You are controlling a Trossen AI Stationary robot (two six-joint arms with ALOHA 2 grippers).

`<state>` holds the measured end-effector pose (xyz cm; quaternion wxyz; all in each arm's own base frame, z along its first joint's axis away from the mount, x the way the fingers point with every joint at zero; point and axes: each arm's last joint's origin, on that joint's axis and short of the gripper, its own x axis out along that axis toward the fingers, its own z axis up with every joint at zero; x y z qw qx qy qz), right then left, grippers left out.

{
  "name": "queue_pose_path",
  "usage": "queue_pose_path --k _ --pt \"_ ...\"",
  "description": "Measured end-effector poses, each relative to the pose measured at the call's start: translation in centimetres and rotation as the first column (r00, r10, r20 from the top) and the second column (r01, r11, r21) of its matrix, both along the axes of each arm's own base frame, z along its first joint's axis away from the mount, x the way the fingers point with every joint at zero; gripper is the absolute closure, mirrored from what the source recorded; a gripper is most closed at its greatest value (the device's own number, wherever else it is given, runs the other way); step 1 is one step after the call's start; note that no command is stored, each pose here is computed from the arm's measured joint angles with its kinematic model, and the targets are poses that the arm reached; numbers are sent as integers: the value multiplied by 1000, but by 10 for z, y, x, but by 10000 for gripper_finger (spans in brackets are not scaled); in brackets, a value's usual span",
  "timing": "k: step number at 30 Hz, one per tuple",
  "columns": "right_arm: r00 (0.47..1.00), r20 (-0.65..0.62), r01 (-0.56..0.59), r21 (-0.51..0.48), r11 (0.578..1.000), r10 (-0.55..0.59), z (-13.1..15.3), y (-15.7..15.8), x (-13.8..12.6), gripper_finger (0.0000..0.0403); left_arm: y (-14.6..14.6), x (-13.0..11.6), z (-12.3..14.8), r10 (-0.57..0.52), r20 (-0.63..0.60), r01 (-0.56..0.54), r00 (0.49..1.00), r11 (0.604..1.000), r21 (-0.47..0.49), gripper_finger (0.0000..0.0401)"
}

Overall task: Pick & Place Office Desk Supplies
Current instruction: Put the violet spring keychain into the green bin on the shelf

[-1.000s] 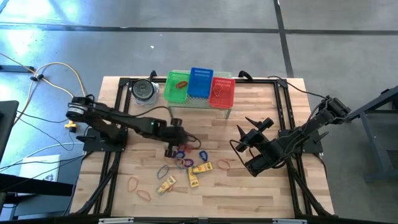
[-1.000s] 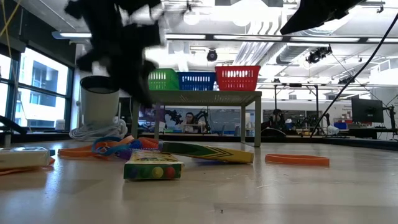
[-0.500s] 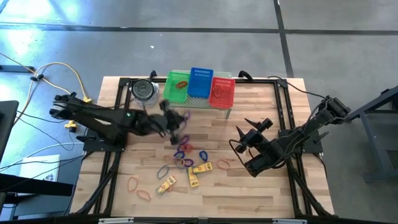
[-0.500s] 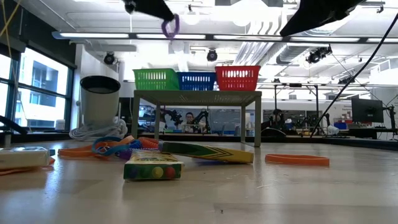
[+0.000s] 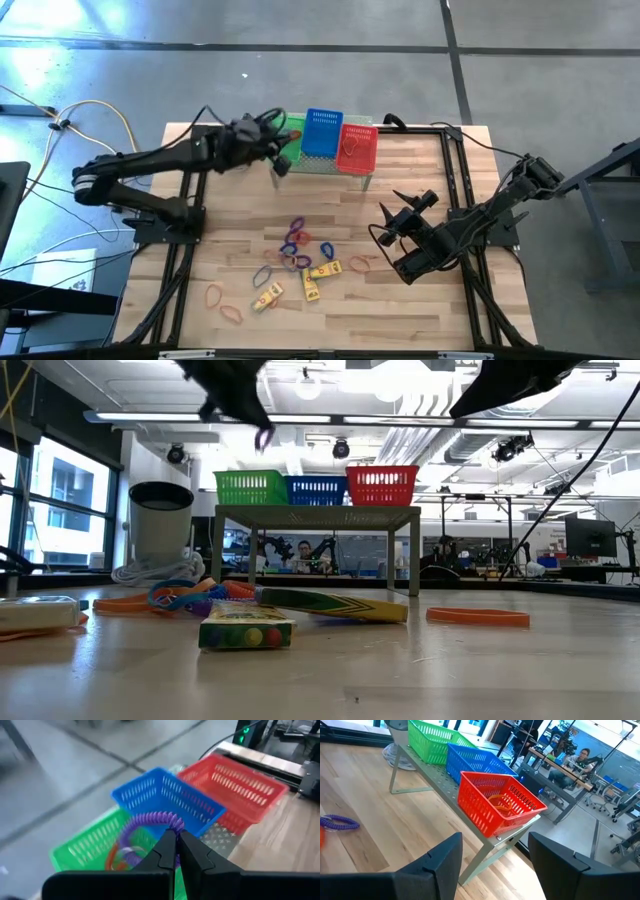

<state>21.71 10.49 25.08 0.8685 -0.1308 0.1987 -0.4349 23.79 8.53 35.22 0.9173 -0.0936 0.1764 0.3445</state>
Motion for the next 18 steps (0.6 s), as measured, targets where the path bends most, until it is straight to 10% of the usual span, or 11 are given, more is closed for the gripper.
queue_pose_path --k 7,18 --pt "1000 -19 -6 -12 1000 5 0 0 0 188 33 0 -13 118 -19 -119 993 991 -58 400" --pt "1000 -11 -4 -28 1000 4 0 0 0 188 35 7 -20 23 -1 -23 1000 987 -156 334"
